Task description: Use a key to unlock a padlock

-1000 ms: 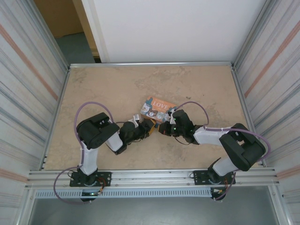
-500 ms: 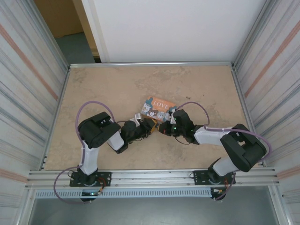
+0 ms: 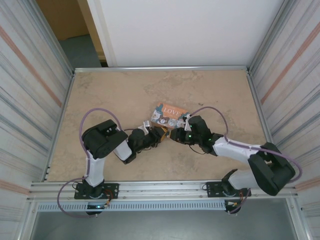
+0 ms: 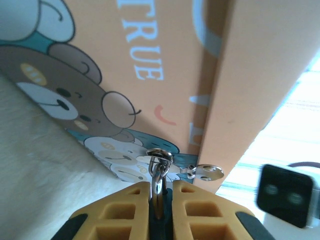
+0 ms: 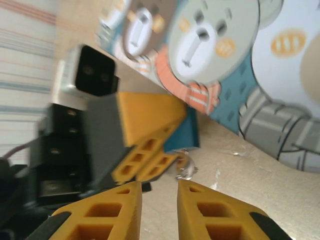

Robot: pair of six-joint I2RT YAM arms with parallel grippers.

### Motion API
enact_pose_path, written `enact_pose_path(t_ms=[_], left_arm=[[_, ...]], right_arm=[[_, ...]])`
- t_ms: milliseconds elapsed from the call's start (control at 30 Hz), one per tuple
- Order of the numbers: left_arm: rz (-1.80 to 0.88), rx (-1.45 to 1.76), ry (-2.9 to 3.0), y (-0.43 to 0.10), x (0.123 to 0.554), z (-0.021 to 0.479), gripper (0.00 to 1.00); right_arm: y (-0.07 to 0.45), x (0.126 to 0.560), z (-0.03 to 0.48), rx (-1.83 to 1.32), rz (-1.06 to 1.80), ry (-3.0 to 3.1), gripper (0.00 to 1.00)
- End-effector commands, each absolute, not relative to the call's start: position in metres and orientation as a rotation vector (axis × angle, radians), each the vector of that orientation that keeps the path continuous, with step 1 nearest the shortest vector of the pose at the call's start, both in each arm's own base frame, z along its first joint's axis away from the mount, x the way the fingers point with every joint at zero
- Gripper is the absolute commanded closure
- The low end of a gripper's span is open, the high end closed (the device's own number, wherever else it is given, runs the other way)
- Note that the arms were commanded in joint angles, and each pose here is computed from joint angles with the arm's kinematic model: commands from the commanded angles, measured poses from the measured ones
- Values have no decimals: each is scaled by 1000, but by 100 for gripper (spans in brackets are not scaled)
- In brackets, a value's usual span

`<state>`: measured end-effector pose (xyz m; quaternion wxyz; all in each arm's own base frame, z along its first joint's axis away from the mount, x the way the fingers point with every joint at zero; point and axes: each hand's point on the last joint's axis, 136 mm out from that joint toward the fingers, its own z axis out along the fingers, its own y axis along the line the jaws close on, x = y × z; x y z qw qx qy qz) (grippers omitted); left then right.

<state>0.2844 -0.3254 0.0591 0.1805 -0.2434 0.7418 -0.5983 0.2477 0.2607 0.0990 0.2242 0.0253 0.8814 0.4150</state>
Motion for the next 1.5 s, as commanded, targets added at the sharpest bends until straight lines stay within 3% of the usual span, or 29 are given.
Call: enact_pose_path(t_ms=[0, 767, 933, 1200, 1467], left_arm=[[-1685, -650, 2053, -321, 287, 75, 100], [-1444, -681, 2304, -307, 260, 85, 100], [-1417, -723, 2351, -307, 257, 87, 100], [-1332, -871, 2421, -299, 248, 77, 100], [-1181, -969, 2530, -288, 239, 77, 100]], right_arm=[[240, 244, 102, 35, 1037, 2422, 70], [199, 244, 212, -464, 670, 1926, 1], [204, 239, 209, -675, 559, 1853, 1], [221, 219, 198, -1010, 323, 1710, 10], [233, 203, 176, -1244, 92, 1586, 10]])
